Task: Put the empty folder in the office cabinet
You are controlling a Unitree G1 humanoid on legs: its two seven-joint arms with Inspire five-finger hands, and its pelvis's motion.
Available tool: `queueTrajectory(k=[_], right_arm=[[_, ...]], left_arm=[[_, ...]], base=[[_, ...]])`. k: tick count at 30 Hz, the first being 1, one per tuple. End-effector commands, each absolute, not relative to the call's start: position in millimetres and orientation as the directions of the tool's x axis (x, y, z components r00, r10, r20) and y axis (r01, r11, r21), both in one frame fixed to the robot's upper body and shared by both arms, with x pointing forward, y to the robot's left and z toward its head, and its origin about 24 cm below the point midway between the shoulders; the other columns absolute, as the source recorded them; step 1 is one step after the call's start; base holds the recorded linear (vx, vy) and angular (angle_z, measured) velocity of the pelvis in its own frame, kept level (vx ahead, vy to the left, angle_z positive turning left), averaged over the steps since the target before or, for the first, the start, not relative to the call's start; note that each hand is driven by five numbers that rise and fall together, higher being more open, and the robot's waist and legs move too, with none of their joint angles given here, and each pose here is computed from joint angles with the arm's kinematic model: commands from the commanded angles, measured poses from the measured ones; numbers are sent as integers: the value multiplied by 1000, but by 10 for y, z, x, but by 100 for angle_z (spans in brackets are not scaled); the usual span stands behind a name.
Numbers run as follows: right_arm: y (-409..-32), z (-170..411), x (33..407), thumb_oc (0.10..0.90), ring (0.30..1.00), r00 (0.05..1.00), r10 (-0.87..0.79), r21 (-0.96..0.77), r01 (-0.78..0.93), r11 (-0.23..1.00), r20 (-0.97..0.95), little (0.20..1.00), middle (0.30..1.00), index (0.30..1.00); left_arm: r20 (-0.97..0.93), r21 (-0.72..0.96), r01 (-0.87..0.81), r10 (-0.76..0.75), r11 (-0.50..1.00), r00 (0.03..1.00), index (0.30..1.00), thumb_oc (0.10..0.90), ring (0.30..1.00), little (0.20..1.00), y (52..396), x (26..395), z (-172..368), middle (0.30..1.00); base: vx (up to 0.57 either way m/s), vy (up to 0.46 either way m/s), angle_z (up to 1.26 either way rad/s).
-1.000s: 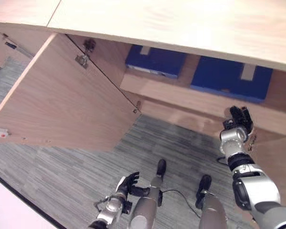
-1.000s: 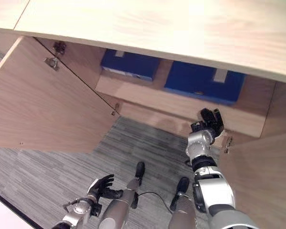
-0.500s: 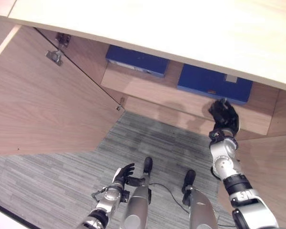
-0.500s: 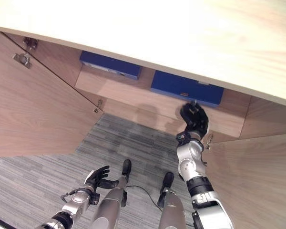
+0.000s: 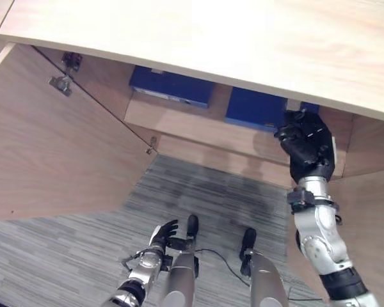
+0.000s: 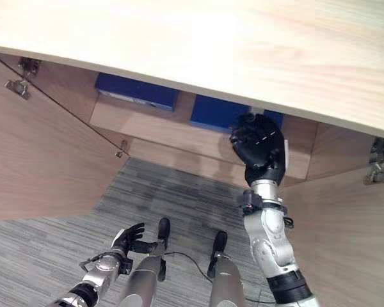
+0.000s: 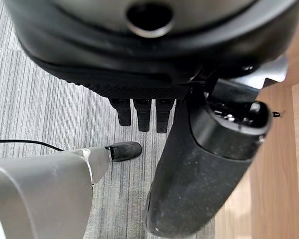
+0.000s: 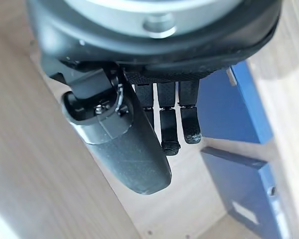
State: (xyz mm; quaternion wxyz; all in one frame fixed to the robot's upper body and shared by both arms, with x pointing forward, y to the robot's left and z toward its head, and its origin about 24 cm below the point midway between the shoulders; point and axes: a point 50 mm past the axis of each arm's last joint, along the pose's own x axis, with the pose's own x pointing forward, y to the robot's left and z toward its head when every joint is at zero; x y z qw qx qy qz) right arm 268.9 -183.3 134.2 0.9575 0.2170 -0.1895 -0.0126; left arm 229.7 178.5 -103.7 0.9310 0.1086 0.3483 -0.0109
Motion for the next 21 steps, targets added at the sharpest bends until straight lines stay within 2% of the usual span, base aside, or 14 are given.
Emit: queueTrajectory(k=[1,3,7,9,10,11,15,17,21], right_arm=[[-1774,1809,2530,400,300,794,4,258,-202,945,608,300,300,300],[-1776,1802,2542,400,300,791,30,196,-187,963,611,300,300,300],[-1804,1881,2590,400,300,752,93,-131,-9,991,652,300,300,300],[-1880,1839,2726,400,300,760,83,-304,155,940,645,300,300,300],[-1872,1839,2734,400,300,758,83,-305,157,939,647,300,300,300],[-1955,1792,2912,400,300,774,84,-472,292,832,628,300,300,300],[-2013,1737,3058,400,300,792,49,-531,360,767,609,300,300,300],[-2104,1688,3237,400,300,814,-20,-565,420,711,580,300,300,300],[-2266,1684,3514,400,300,837,-149,-546,467,696,526,300,300,300]], left_arm=[[-646,226,115,61,967,761,900,800,900,900,1782,2302,-1050,900],[-639,223,118,53,968,767,900,800,900,900,1789,2294,-1044,900],[-628,214,119,43,970,777,900,800,900,900,1800,2277,-1039,900],[-624,209,128,31,969,781,900,800,900,900,1799,2268,-1040,900],[-623,208,127,32,970,782,900,800,900,900,1799,2271,-1038,900],[-617,223,161,12,961,787,900,800,900,900,1788,2216,-1055,900],[-618,219,162,9,962,786,900,800,900,900,1787,2190,-1067,900],[-618,225,170,6,959,786,900,800,900,900,1790,2174,-1075,900],[-628,242,211,-13,947,778,900,800,900,900,1805,2089,-1111,900]], base=[[-3,-8,-4],[-10,0,-5],[0,0,0],[-1,1,-2],[-11,-1,-7],[-8,-5,-6],[-7,-2,-1],[-20,-1,4],[-9,-7,3]])
